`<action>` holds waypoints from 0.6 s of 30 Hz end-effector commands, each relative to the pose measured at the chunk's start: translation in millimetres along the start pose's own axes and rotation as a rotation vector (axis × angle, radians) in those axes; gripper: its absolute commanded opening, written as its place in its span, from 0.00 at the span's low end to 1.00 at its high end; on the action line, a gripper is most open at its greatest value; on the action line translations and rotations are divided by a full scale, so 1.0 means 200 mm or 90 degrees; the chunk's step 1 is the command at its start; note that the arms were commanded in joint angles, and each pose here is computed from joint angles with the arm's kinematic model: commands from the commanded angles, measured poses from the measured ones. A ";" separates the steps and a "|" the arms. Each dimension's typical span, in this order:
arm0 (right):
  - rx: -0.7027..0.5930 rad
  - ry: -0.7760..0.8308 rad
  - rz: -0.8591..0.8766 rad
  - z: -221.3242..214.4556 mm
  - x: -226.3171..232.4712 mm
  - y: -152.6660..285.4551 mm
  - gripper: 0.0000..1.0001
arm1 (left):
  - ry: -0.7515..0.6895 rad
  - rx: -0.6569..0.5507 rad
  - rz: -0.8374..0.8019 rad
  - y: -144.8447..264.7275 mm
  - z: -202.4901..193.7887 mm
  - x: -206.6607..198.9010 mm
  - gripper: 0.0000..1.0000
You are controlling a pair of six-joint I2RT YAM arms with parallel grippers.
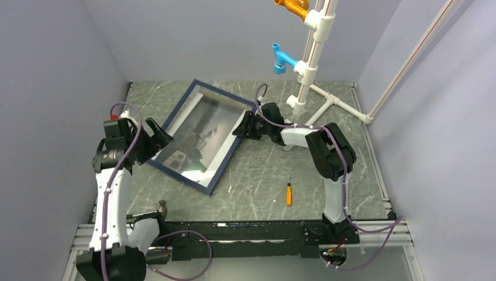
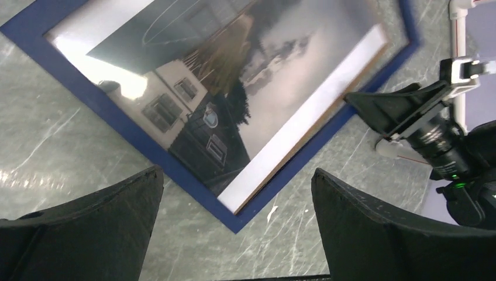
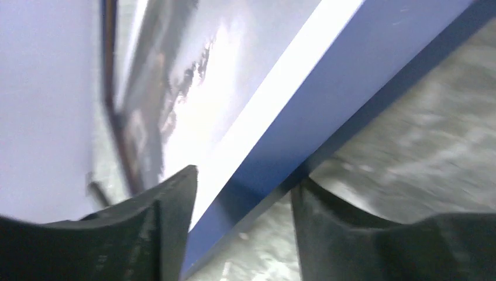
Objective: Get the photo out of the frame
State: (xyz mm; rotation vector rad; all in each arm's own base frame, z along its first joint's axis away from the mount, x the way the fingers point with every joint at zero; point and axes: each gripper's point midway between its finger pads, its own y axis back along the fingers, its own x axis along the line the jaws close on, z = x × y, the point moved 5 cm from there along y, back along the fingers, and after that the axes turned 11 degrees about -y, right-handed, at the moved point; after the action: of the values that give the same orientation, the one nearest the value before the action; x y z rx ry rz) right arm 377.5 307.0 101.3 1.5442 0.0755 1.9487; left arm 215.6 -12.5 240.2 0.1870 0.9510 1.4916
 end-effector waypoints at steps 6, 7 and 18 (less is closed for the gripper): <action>-0.034 0.107 -0.290 0.03 -0.28 0.06 0.82 | -0.021 0.026 -0.008 -0.34 0.23 0.02 0.99; -0.034 0.116 -0.305 0.01 -0.28 0.07 0.86 | -0.032 0.049 0.013 -0.41 0.25 0.06 0.99; 0.007 0.299 -0.326 -0.45 0.01 0.17 1.00 | 0.000 0.164 0.086 -0.89 0.50 0.41 0.99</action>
State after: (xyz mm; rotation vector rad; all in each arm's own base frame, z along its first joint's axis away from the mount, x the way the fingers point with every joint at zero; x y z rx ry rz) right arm 317.4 296.0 70.8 1.0654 0.5407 1.7671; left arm 376.2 52.3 153.5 0.4205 1.2024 1.4572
